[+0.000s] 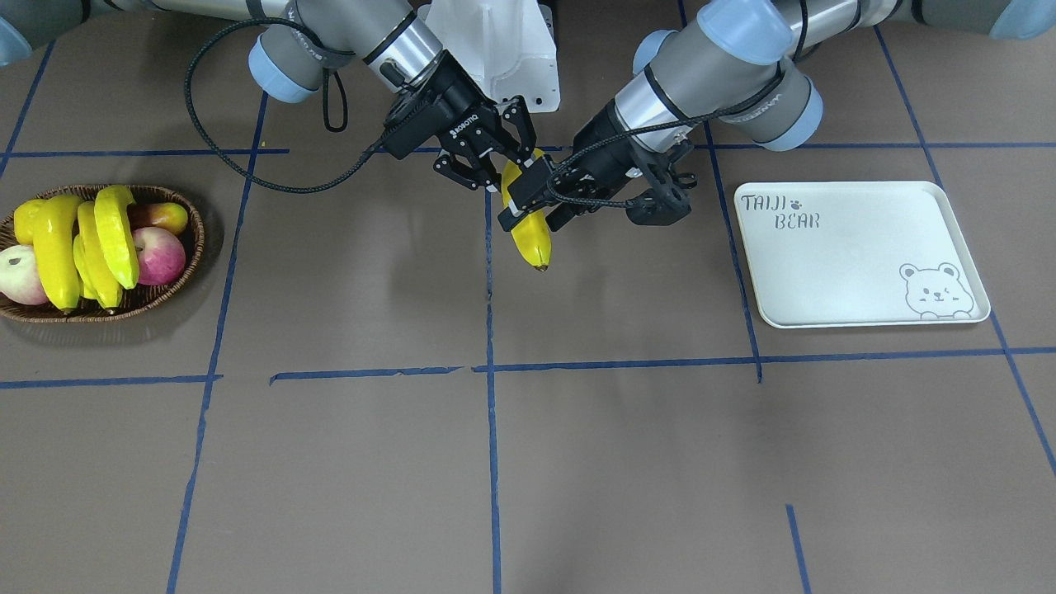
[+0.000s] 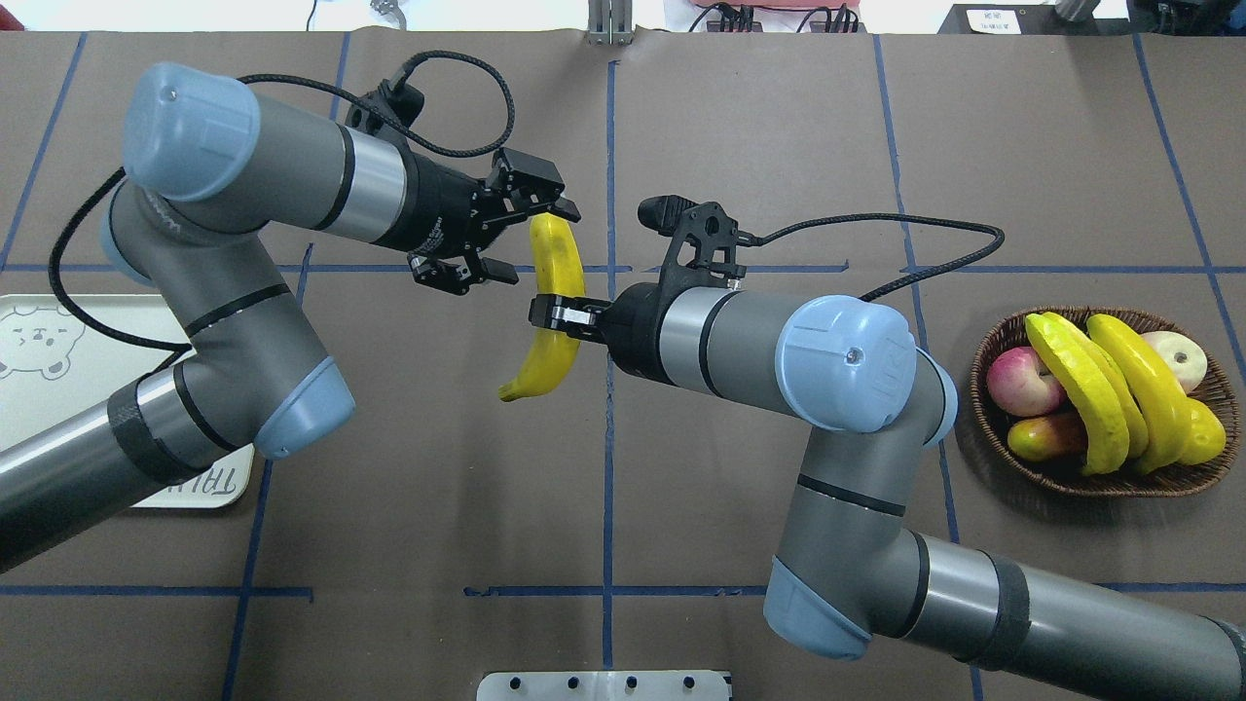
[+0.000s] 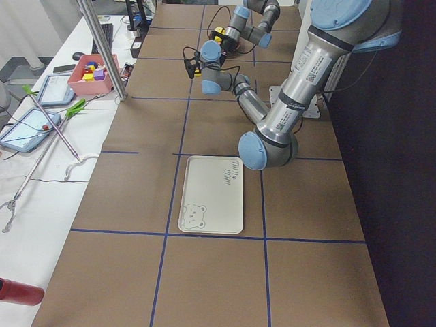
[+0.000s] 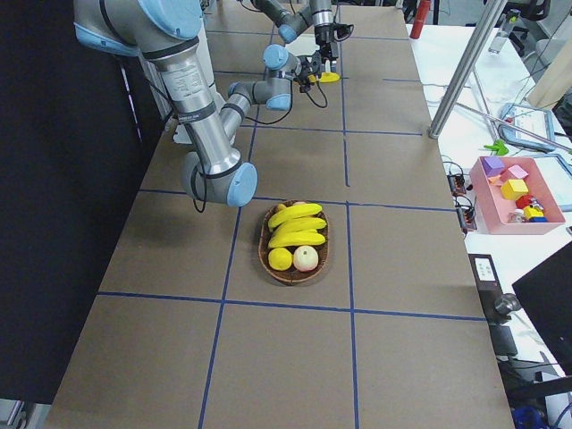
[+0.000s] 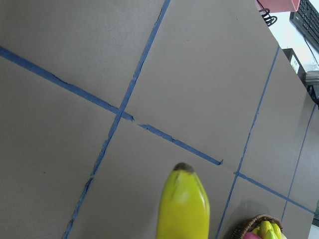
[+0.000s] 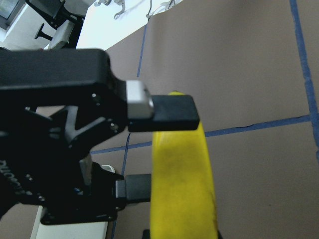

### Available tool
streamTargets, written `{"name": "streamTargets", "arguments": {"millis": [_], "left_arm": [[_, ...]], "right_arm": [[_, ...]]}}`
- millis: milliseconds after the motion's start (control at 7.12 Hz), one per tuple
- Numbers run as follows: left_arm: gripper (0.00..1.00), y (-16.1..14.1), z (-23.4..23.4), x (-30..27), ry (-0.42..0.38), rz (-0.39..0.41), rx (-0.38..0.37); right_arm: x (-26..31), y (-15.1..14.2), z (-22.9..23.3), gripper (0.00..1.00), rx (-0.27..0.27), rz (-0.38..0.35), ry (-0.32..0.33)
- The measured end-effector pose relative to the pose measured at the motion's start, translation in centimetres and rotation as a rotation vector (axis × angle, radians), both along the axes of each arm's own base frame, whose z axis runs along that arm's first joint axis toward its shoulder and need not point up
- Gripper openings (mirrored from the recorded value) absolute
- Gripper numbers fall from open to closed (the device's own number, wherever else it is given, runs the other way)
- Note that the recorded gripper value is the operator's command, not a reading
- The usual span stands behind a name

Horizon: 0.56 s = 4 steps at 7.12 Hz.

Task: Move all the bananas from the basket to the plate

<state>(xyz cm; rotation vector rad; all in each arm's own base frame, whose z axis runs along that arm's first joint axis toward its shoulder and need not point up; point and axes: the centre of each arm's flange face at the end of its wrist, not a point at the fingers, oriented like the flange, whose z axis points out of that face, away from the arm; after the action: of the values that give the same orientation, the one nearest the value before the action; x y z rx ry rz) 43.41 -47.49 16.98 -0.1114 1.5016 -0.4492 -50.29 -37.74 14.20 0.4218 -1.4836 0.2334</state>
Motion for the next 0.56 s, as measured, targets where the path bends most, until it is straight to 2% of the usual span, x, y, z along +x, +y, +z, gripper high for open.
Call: {"name": "streamTargets", "arguments": {"millis": [140,281,562], "left_arm": [[0.00,0.10,-0.06,0.17,0.000,0.000,0.000],[0.00,0.13,-0.11,0.21,0.000,0.000,0.001],[0.00,0.17,-0.19,0.20,0.001,0.000,0.004]], "right_arm": [[-0.01,0.03,-0.02,0.26,0.002,-0.001,0.001],[-0.01,0.06,-0.03,0.28,0.009,-0.001,0.004],[0.02,0.06,-0.09,0.99,0.022,-0.003,0.008]]}}
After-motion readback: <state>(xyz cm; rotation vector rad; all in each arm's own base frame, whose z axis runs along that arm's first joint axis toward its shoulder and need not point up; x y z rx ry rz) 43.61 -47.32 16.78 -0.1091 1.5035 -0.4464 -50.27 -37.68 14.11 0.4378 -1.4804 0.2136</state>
